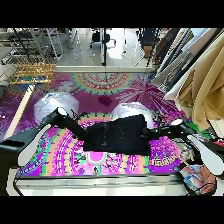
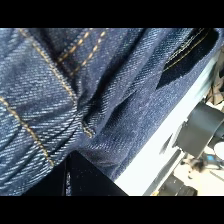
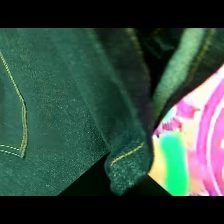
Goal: Fold the clothes and pants, and hang the long-sleeved shirts on hangers.
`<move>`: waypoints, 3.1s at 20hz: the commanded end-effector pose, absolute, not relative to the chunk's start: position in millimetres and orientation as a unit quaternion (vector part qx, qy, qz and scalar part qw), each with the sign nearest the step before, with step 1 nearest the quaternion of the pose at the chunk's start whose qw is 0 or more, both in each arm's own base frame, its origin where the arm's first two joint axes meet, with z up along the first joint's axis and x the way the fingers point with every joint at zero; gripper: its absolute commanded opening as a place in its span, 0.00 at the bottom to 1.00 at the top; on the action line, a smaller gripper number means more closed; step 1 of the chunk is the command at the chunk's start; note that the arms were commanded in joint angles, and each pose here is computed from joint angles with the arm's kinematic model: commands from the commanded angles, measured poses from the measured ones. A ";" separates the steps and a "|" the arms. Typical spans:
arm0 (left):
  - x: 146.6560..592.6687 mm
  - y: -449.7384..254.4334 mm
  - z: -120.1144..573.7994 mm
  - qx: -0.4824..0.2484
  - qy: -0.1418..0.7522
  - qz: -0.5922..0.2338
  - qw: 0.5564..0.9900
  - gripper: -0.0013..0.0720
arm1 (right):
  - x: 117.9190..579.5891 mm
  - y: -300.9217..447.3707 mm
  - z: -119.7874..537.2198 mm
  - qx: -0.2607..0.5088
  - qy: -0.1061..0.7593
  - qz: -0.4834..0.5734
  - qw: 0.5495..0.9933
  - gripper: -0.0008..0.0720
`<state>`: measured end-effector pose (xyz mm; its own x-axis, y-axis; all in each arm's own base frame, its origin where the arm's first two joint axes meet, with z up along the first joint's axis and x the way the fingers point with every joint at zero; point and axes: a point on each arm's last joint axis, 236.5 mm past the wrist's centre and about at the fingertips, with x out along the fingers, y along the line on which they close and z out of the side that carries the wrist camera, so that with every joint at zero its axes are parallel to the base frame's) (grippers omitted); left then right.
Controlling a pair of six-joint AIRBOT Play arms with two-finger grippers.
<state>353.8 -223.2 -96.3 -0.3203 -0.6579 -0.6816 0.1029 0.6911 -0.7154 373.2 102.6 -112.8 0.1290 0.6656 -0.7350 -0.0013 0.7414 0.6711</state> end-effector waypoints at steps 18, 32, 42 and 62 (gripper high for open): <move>371.7 -205.5 -40.7 -0.186 0.690 -0.354 0.604 0.02 | 344.1 362.8 -27.6 -0.094 0.552 0.316 0.766 0.04; 383.3 -74.2 -18.9 -0.205 0.654 -0.239 0.688 0.02 | 372.2 316.2 -11.4 -0.096 0.602 0.247 0.753 0.04; 375.5 -179.3 -70.2 -0.133 0.665 -0.303 0.670 0.02 | 389.3 132.3 31.3 -0.205 0.648 0.045 0.732 0.04; 377.3 -244.0 -97.7 -0.184 0.657 -0.329 0.653 0.02 | 386.0 262.0 43.5 -0.132 0.568 0.207 0.786 0.04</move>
<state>377.5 -245.5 -91.5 -0.0750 -0.6814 -0.7280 0.2079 0.7034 -0.6797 393.3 212.3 37.9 0.2401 0.0590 -0.9689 -0.4077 0.9120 -0.0455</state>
